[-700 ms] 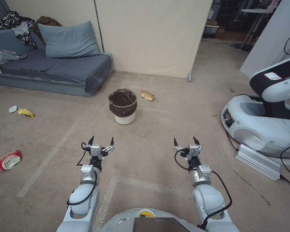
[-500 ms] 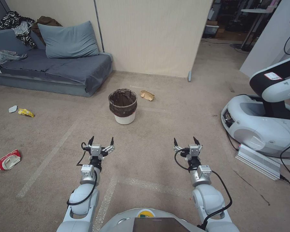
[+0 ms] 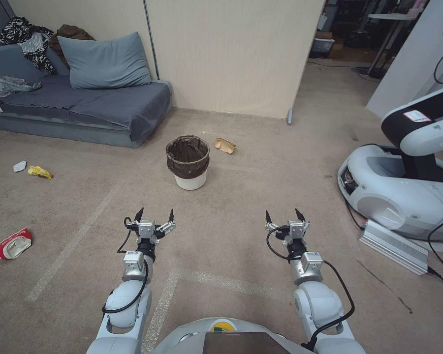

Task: Pick up the trash bin, then pick up the garbage from the floor and place it into the trash bin.

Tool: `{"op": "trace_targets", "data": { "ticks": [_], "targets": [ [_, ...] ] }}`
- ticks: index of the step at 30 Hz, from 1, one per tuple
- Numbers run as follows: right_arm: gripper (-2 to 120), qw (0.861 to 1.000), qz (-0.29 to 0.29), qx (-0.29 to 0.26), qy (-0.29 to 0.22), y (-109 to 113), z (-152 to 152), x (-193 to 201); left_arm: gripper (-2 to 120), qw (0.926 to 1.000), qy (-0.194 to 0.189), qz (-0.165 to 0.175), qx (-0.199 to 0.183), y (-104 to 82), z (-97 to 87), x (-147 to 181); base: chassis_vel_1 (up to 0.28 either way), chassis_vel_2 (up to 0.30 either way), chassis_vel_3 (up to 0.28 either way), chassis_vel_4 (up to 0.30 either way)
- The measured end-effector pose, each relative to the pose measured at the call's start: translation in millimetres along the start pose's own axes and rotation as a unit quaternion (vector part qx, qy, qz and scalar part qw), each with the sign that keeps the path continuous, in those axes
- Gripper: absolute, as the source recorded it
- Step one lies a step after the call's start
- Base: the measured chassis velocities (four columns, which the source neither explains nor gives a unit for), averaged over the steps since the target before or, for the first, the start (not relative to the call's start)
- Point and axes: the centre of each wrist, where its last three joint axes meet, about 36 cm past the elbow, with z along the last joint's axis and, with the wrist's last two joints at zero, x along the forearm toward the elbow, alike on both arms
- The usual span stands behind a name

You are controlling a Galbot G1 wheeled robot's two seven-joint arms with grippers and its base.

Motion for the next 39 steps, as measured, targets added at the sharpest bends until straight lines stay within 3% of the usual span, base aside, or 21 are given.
{"op": "trace_targets", "data": {
  "ticks": [4, 8, 11, 13, 15, 18, 39],
  "targets": [
    [100, 1.0, 0.003, 0.0, -0.002, -0.5, 0.0, 0.0, 100, 1.0, -0.002, -0.003, 0.0, 0.1, -0.2, -0.3, 0.0, 0.0, 0.0, 0.0],
    [100, 0.998, 0.047, 0.006, -0.047, -9.0, -3.3, -1.1, 100, 0.9996, -0.013, -0.023, -0.003, 1.7, -1.5, -2.5, 0.0, 0.0, 0.0, 0.0],
    [100, 0.986, 0.116, 0.014, -0.119, -21.9, -9.6, -2.0, 100, 0.995, -0.052, -0.084, -0.014, 8.2, -6.0, -10.0, 0.0, 0.0, 0.0, 0.0],
    [100, 0.982, 0.131, 0.016, -0.136, -25.0, -11.2, -2.1, 100, 0.993, -0.062, -0.1, -0.015, 9.8, -7.0, -11.9, 0.0, 0.0, 0.0, 0.0],
    [100, 0.966, 0.176, 0.019, -0.189, -34.5, -16.5, -1.9, 100, 0.984, -0.095, -0.15, -0.02, 15.0, -10.6, -17.9, 0.0, 0.0, 0.0, 0.0],
    [100, 0.961, 0.181, 0.019, -0.207, -37.0, -20.1, -1.2, 100, 0.9777, -0.116, -0.174, -0.021, 18.5, -12.6, -20.8, 0.0, 0.0, 0.0, 0.0],
    [100, 0.964, 0.168, 0.02, -0.207, -35.6, -20.4, 1.4, 100, 0.9768, -0.121, -0.175, -0.026, 18.4, -9.7, -19.7, 0.0, 0.0, 0.0, 0.0]
  ]
}}
